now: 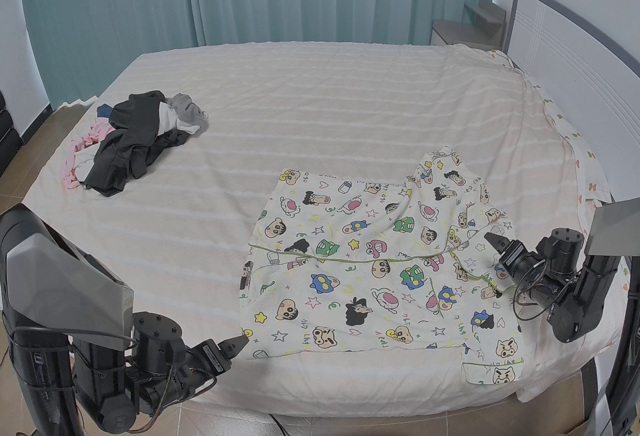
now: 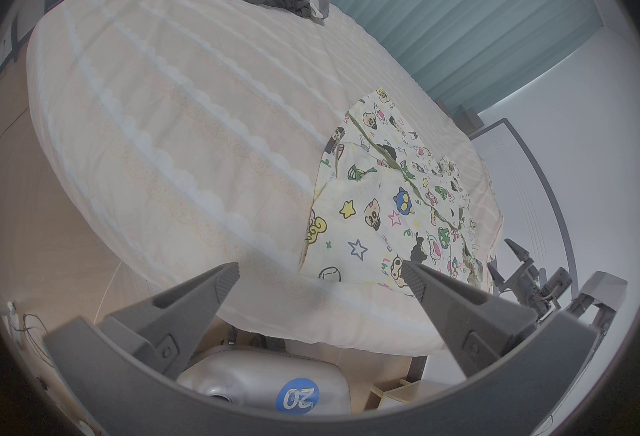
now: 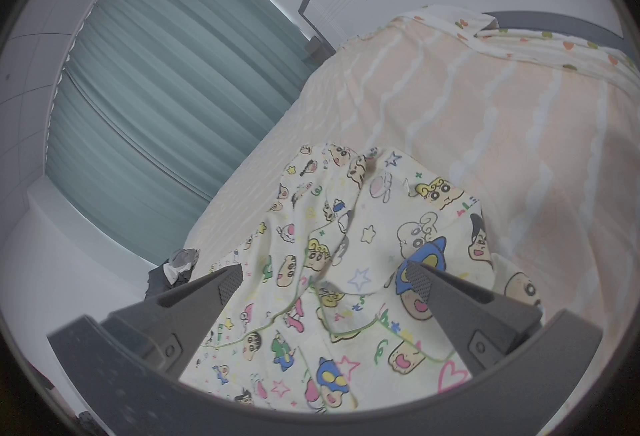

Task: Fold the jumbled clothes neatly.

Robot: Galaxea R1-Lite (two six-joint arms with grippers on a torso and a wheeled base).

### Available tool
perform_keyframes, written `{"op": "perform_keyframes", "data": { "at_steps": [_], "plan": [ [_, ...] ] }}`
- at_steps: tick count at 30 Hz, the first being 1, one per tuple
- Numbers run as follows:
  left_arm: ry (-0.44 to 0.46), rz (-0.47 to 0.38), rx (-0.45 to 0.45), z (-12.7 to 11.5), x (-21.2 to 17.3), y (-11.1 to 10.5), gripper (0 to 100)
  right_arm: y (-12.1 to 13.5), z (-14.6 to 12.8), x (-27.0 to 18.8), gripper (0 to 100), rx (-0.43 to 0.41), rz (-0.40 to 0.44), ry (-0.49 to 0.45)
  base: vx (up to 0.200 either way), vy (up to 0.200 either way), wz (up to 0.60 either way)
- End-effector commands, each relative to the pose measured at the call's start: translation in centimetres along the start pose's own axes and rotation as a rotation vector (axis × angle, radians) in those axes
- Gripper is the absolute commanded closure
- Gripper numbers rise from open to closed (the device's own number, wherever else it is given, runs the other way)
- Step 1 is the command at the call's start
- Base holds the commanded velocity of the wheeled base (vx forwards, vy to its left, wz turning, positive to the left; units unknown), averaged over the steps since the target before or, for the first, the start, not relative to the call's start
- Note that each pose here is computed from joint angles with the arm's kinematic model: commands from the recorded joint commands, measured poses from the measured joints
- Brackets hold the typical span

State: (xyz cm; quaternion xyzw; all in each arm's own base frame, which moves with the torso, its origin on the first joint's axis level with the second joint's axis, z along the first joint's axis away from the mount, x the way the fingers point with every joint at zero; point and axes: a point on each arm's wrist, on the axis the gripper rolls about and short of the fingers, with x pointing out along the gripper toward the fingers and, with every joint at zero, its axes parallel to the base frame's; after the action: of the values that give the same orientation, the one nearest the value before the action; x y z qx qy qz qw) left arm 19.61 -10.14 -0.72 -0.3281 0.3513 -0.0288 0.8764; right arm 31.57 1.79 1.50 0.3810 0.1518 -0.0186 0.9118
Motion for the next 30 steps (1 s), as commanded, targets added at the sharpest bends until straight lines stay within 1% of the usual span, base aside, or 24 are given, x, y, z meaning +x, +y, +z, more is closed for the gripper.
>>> {"op": "perform_keyframes", "data": {
  "at_steps": [1,4,9,14,15,16,17,18,21,30],
  "plan": [
    [-0.006,-0.006,-0.002,0.1,-0.3,0.0,0,-3.2,-1.1,2.6,0,0.009,-0.087,0.007,0.0,0.0,0.0],
    [-0.008,-0.011,0.004,0.0,-0.4,-0.1,0,-4.1,-0.5,3.0,0,0.01,-0.115,-0.028,0.0,0.0,0.0],
    [-0.04,0.006,0.009,0.1,-0.4,-0.2,0,-4.5,0.0,3.0,0,0.013,-0.123,-0.047,0.0,0.0,0.0],
    [-0.104,-0.008,-0.005,1.0,-0.6,-0.7,0,-2.3,2.4,1.3,0,0.014,-0.07,-0.111,0.0,0.0,0.0],
    [-0.104,-0.008,-0.005,1.0,-0.6,-0.7,0,-2.3,2.4,1.3,0,0.014,-0.07,-0.111,0.0,0.0,0.0],
    [-0.117,-0.006,-0.008,1.0,-0.6,-0.8,0,-1.3,3.3,0.0,0,0.01,-0.045,-0.134,0.0,0.0,0.0],
    [-0.117,-0.008,-0.01,1.1,-0.6,-0.8,0,-1.1,3.4,-0.1,0,0.01,-0.043,-0.136,0.0,0.0,0.0],
    [-0.122,-0.008,-0.017,1.1,-0.6,-0.8,0,-0.5,3.9,-0.8,0,0.007,-0.025,-0.15,0.0,0.0,0.0],
    [-0.128,-0.006,-0.021,1.3,-0.5,-0.8,0,0.3,4.5,-1.7,0,0.002,-0.006,-0.168,0.0,0.0,0.0],
    [-0.138,-0.01,-0.028,1.5,-0.6,-0.8,0,0.6,4.7,-2.3,0,-0.026,-0.002,-0.177,0.0,0.2,0.0]
  ]
}}
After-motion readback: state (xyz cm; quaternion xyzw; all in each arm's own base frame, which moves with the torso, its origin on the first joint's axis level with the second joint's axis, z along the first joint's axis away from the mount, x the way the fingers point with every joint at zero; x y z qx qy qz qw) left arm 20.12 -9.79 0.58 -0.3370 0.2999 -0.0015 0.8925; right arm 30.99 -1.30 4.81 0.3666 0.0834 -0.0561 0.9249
